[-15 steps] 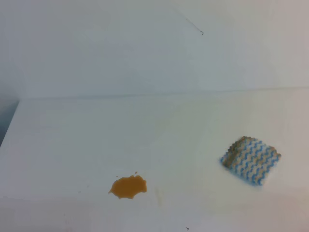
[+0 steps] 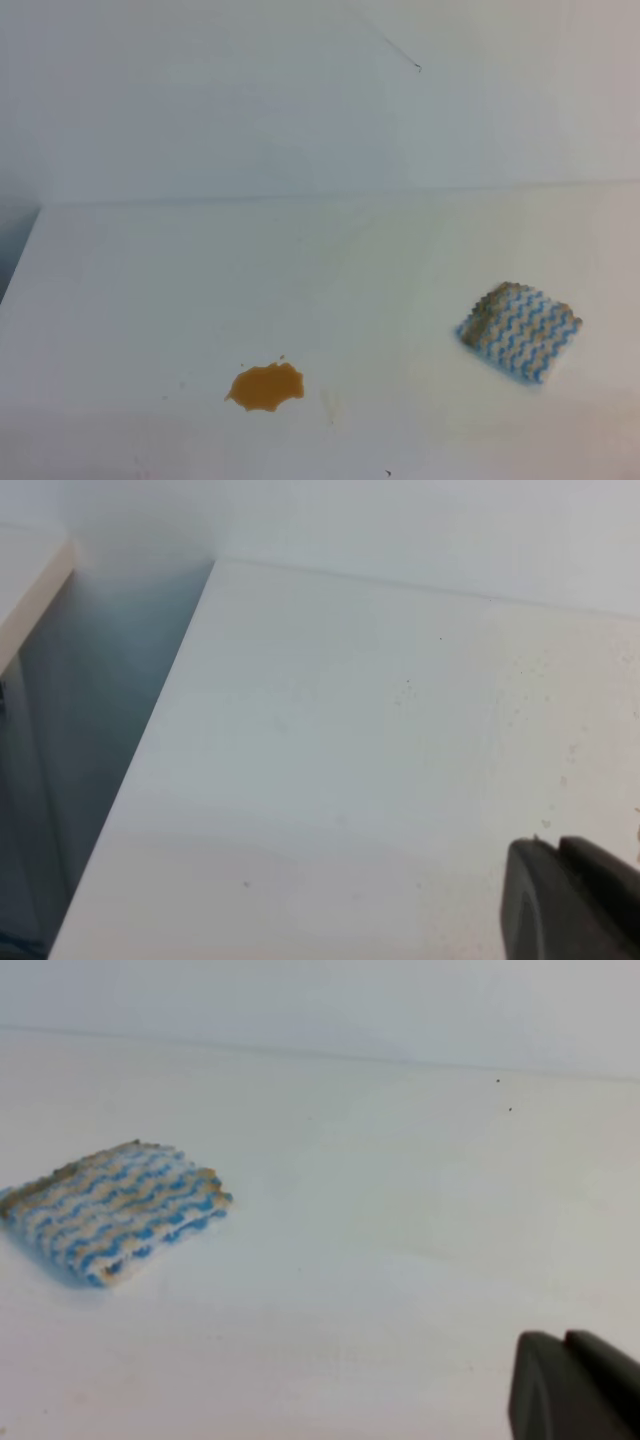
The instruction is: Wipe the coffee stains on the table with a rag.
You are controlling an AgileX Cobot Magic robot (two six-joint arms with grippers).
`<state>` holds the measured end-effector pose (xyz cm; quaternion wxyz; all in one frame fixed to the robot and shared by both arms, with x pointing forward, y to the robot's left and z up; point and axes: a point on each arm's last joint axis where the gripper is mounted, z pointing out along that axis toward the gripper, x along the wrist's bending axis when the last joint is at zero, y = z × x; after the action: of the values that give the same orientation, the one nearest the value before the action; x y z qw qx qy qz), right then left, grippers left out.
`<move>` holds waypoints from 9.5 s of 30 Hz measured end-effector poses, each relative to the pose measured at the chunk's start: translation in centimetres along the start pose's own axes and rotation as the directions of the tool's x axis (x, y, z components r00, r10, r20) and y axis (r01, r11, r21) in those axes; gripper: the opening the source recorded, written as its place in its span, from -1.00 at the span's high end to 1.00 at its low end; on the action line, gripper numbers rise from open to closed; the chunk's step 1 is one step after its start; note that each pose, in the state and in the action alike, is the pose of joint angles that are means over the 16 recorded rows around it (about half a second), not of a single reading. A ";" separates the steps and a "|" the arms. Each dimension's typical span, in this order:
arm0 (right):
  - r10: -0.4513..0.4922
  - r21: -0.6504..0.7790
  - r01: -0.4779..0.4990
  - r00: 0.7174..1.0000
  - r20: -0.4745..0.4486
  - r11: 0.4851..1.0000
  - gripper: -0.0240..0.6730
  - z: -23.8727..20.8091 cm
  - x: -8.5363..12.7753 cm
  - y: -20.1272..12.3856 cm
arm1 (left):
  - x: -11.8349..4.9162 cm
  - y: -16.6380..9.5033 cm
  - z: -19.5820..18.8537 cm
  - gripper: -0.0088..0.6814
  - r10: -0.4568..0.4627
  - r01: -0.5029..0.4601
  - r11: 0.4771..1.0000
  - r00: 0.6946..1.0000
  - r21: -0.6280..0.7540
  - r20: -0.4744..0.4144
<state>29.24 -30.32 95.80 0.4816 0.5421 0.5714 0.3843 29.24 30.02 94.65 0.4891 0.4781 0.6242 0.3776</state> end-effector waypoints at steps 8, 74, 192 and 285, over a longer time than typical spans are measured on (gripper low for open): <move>0.000 0.000 0.000 1.000 0.000 1.000 0.94 0.0 0.0 0.0 | 0.0 0.0 0.0 0.97 0.000 0.000 1.000 1.000 0.000 0.000; 0.136 0.463 -0.018 0.965 -0.223 0.886 0.94 13.1 0.1 15.8 | 0.0 0.0 0.0 0.97 0.000 0.000 1.000 1.000 0.000 0.000; -0.311 0.448 0.778 0.601 -0.736 0.440 0.93 26.1 31.5 3.0 | 0.0 0.0 0.0 0.97 0.000 0.000 1.000 1.000 0.000 0.000; -0.007 0.622 0.342 0.880 -0.476 0.705 0.94 25.8 19.1 6.6 | 0.0 0.0 0.0 0.97 0.000 0.000 1.000 1.000 0.000 0.000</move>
<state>56.81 -12.82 93.38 0.1386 0.5221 0.8157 0.2069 29.24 30.02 94.65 0.4891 0.4781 0.6242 0.3776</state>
